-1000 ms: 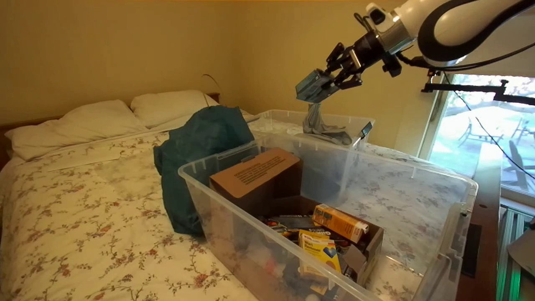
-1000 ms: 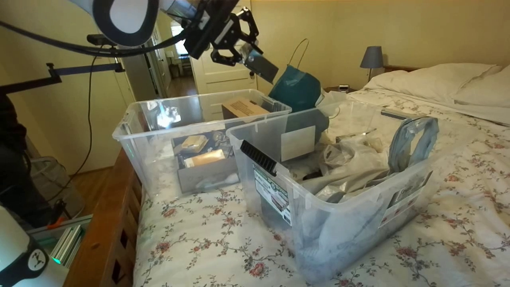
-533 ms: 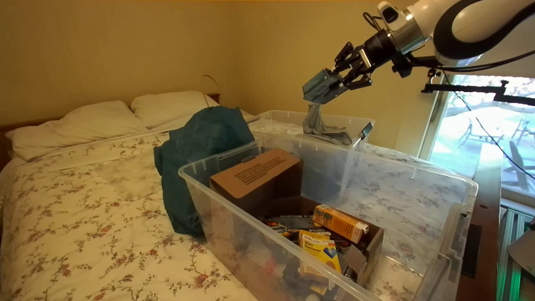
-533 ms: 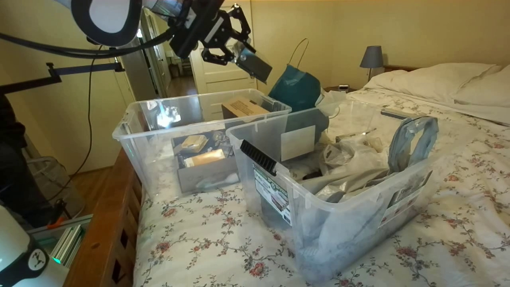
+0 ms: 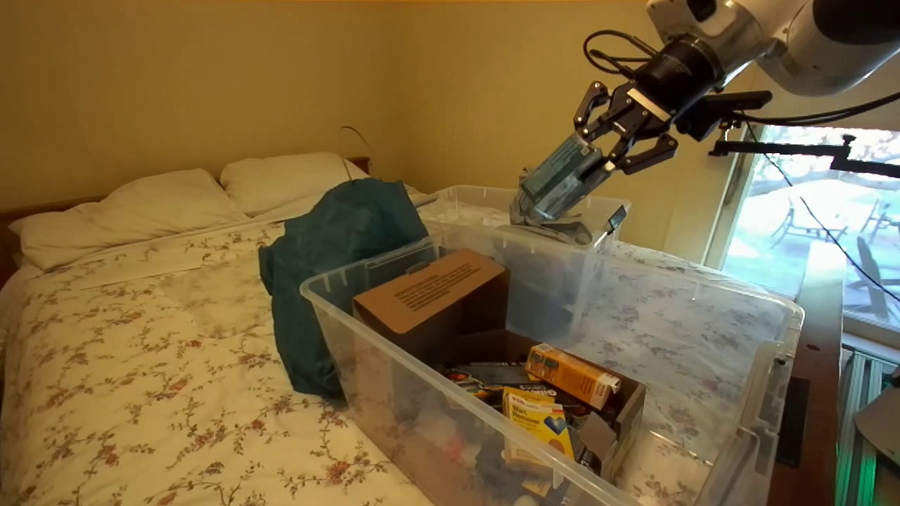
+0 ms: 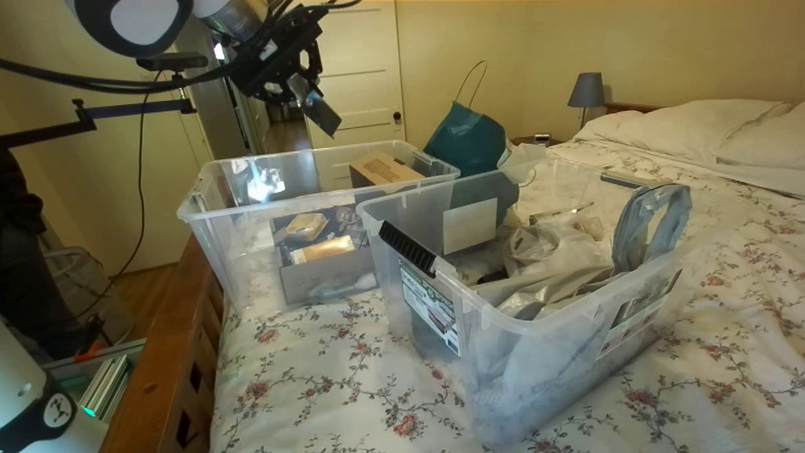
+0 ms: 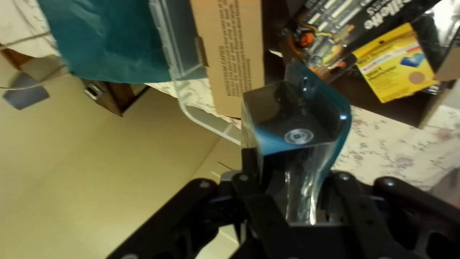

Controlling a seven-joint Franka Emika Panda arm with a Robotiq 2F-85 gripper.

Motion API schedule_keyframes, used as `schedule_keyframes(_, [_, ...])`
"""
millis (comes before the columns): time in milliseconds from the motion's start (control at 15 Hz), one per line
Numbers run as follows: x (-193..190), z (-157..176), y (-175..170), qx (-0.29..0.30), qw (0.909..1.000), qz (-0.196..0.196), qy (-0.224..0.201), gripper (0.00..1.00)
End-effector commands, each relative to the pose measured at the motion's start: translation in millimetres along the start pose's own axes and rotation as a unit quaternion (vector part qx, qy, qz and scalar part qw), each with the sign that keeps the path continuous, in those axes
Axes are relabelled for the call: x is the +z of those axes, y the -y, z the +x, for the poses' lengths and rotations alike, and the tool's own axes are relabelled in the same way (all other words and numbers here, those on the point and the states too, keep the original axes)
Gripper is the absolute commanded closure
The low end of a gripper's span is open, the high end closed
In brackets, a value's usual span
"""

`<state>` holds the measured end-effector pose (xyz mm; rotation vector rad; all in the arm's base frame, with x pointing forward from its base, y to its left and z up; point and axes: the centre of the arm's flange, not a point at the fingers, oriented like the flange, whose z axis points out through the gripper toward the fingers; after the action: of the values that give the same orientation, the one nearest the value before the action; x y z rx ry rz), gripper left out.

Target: Move the black item in a white package from the tote on the right to the one on the left

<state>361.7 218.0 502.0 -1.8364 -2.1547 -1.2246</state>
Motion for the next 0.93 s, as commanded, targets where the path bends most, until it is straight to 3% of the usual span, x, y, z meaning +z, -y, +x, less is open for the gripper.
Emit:
schedule_keyframes(0, [29.2,-21.8,12.0,0.002,0.9976,0.070,0.005,0.89])
schedule_keyframes(400, [76.1,-32.4,6.9,-0.006,0.9936,0.097,0.057,0.89])
schedule_keyframes(533, [66.3,-35.3,19.2,0.002,0.9941,0.095,0.052,0.89])
schedule_keyframes(600, [70.4,-33.6,20.1,-0.001,0.9937,0.097,0.055,0.64])
schedule_keyframes(800, [70.8,-34.4,20.1,-0.001,0.9936,0.097,0.059,0.64])
schedule_keyframes(867, [70.1,-35.4,19.3,0.000,0.9937,0.096,0.059,0.89])
